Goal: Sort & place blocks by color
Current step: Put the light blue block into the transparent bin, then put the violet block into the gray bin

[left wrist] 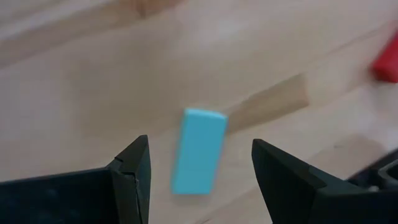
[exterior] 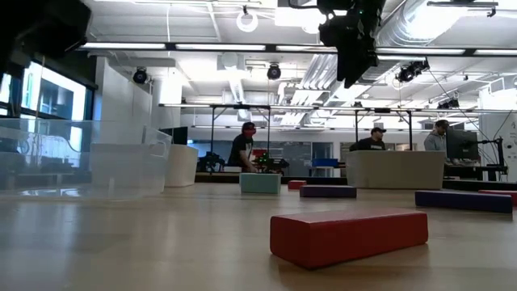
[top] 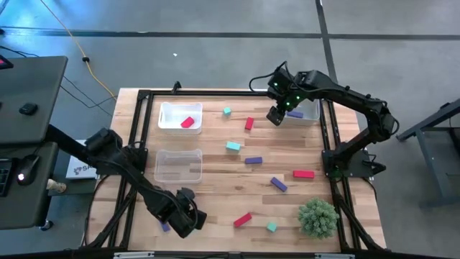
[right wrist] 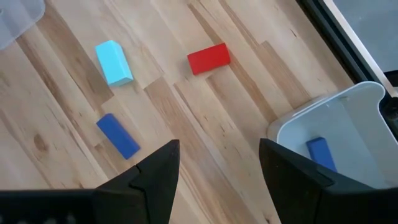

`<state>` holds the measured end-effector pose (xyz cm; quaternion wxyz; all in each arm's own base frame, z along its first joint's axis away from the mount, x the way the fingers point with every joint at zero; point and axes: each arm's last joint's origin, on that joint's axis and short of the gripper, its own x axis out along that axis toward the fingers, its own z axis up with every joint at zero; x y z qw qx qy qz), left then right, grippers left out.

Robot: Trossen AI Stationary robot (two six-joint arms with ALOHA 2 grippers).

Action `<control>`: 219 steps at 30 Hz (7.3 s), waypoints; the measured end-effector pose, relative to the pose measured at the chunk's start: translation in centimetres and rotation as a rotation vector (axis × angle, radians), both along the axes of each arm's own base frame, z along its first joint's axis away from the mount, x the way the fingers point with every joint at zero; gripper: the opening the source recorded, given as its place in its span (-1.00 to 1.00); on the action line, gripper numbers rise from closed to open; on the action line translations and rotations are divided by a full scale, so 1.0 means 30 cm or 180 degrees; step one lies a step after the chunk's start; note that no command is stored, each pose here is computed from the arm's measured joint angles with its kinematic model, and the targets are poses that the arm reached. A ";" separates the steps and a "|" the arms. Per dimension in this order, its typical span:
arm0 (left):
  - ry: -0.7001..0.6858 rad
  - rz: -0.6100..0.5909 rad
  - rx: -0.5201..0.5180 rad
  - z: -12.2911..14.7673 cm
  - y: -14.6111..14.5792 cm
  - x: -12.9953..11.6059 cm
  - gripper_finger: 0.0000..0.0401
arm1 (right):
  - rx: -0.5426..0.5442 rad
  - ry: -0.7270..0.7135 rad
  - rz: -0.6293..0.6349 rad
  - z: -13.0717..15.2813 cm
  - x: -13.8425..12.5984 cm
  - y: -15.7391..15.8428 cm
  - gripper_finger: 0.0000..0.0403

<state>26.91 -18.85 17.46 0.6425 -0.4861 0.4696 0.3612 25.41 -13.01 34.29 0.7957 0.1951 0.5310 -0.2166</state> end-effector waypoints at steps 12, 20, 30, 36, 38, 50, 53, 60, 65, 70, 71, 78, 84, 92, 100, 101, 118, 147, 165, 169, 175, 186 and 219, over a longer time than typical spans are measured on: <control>0.0016 -0.0058 -0.0120 -0.063 -0.058 0.012 -0.04 | 0.0018 -0.0029 -0.0077 0.001 0.002 -0.001 0.04; 0.0174 -0.0051 -0.0078 -0.110 -0.066 0.014 -0.04 | 0.0011 -0.0040 -0.0077 0.001 0.003 -0.002 0.04; 0.0472 -0.0137 0.0080 -0.150 -0.057 0.001 -0.04 | 0.0014 -0.0043 -0.0086 0.002 0.003 -0.001 0.04; 0.0495 -0.0133 0.0144 -0.155 -0.053 -0.001 -0.04 | 0.0032 -0.0054 -0.0141 0.002 0.003 -0.002 0.04; 0.0525 -0.0128 0.0196 -0.156 -0.050 -0.005 -0.05 | 0.0023 -0.0069 -0.0141 0.002 0.004 -0.002 0.04; 0.0504 -0.0431 0.0420 -0.156 -0.043 -0.007 -0.60 | 0.0019 -0.0086 -0.0152 0.003 0.006 -0.003 0.04; 0.0442 -0.0508 0.0419 -0.152 -0.045 -0.002 -0.72 | 0.0006 -0.0106 -0.0144 0.004 0.007 -0.004 0.04; 0.0200 -0.0522 0.0389 -0.109 -0.045 -0.003 -0.93 | -0.0015 -0.0158 -0.0152 0.006 0.012 -0.007 0.04; 0.0033 -0.0475 0.0638 -0.071 -0.010 0.002 -0.99 | -0.0043 -0.0218 -0.0151 0.009 0.018 -0.009 0.04; 0.0058 -0.0514 0.0579 -0.068 -0.001 0.011 -1.00 | -0.0050 -0.0222 -0.0141 0.009 0.018 -0.010 0.04; 0.0041 -0.0519 0.0592 -0.068 0.003 0.016 -1.00 | -0.0050 -0.0222 -0.0140 0.009 0.018 -0.010 0.04; -0.0123 -0.0704 0.0660 -0.012 0.019 0.016 -1.00 | -0.0050 -0.0222 -0.0141 0.009 0.018 -0.010 0.04; -0.0476 -0.0639 0.0932 0.087 0.064 0.006 -1.00 | -0.0055 -0.0234 -0.0140 0.010 0.019 -0.010 0.04; -0.0674 -0.0527 0.1286 0.237 0.193 -0.030 -1.00 | -0.0060 -0.0231 -0.0128 0.010 0.020 -0.010 0.04; -0.0304 -0.0516 0.1615 0.315 0.350 -0.087 -1.00 | -0.0059 -0.0152 -0.0079 0.006 0.013 -0.008 0.04; -0.0163 -0.0554 0.1642 0.316 0.367 -0.101 -1.00 | -0.0067 -0.0158 -0.0071 0.007 0.014 -0.008 0.04; 0.0843 -0.0751 0.1058 0.202 0.538 -0.129 -1.00 | -0.0206 -0.0259 -0.0162 0.013 -0.014 -0.086 0.04; 0.0865 -0.1032 0.0502 0.142 0.601 -0.132 -1.00 | -0.0394 -0.0288 -0.0515 0.019 -0.113 -0.235 0.04; 0.0861 -0.1292 0.0079 -0.029 0.590 -0.192 -1.00 | -0.0339 -0.0319 -0.0571 0.019 -0.111 -0.232 0.04; 0.0907 -0.1316 0.0074 -0.044 0.597 -0.203 -1.00 | -0.0328 -0.0325 -0.0595 0.019 -0.111 -0.232 0.04; 0.0948 -0.1311 -0.0101 -0.076 0.616 -0.226 -1.00 | -0.0222 -0.0394 -0.0682 0.019 -0.109 -0.230 0.04; 0.0898 -0.1446 -0.0073 -0.080 0.630 -0.224 -0.78 | 0.0276 -0.0652 -0.0459 0.019 -0.082 -0.189 0.04; 0.0338 -0.1918 0.0437 0.023 0.638 -0.123 -0.43 | 0.0462 -0.0294 0.0940 -0.001 0.120 0.342 0.04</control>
